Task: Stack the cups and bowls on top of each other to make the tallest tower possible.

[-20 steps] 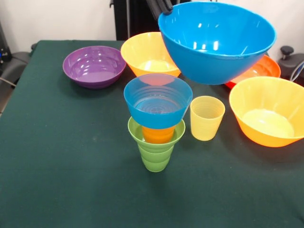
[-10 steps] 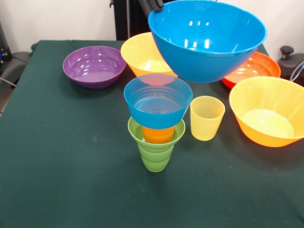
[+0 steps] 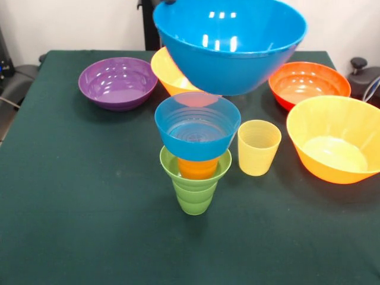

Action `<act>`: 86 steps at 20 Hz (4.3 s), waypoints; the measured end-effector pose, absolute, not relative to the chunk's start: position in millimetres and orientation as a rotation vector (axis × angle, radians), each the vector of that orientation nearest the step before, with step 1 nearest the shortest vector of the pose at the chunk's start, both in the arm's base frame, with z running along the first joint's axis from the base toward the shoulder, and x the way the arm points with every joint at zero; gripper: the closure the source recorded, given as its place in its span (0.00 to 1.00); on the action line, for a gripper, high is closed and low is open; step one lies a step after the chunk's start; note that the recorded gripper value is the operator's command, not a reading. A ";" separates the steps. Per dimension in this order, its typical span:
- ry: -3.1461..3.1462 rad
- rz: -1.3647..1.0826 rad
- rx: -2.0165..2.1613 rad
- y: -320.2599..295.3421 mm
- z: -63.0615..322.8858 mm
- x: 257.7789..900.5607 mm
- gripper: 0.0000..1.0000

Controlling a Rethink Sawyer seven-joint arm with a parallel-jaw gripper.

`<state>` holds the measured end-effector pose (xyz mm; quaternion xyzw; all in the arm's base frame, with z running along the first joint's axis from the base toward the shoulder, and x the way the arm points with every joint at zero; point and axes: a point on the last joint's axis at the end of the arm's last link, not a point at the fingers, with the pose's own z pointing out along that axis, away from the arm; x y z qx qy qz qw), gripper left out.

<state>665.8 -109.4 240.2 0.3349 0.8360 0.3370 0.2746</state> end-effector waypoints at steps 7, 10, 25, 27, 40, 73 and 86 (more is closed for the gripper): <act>2.228 0.916 0.928 -126.9 239.7 658.8 1.00; 2.227 0.914 0.922 -130.0 239.3 655.1 1.00; 2.240 0.944 0.872 -124.7 220.2 643.6 1.00; 2.241 0.948 0.868 -124.0 218.2 642.5 1.00; 2.230 0.938 0.861 -140.3 208.9 630.6 1.00; 2.225 0.957 0.843 -144.0 195.3 620.2 1.00; 2.231 0.962 0.820 -139.7 187.9 616.0 1.00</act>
